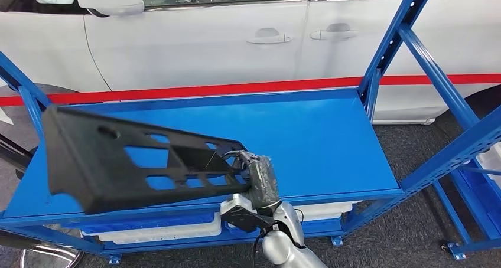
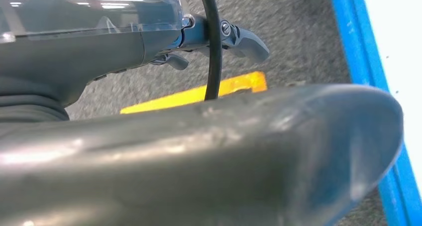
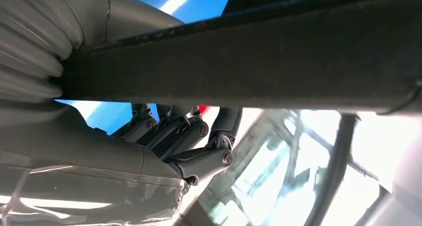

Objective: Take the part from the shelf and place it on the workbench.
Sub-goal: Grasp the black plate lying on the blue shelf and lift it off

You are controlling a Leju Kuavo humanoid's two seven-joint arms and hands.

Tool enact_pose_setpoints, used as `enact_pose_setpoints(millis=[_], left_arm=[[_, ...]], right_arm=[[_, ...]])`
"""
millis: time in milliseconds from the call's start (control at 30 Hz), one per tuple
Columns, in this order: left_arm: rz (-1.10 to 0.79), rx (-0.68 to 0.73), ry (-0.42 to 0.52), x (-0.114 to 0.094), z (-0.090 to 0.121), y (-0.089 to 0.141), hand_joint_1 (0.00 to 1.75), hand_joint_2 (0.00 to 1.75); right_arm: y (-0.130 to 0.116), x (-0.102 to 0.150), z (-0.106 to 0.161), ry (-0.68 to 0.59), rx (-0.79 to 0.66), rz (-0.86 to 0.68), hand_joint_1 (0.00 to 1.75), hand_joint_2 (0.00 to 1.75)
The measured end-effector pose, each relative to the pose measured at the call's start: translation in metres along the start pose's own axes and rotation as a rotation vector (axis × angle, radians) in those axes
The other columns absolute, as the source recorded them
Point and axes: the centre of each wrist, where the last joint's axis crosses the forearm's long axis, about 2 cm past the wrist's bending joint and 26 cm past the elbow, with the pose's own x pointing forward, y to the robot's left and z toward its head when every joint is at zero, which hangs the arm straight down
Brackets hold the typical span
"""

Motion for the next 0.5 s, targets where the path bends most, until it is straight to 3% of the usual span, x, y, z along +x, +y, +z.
enact_pose_setpoints(millis=[133,500], left_arm=[[0.032,0.013,0.008,-0.003,0.003,-0.005,0.0,0.0],[0.064,0.021,0.009,-0.003,0.005,-0.011,0.0,0.0]], right_arm=[[-0.025,0.028,0.008,-0.069,-0.106,-0.205,1.75,1.75],[-0.053,0.052,0.031,-0.112,-0.165,-0.339,1.75,1.75]])
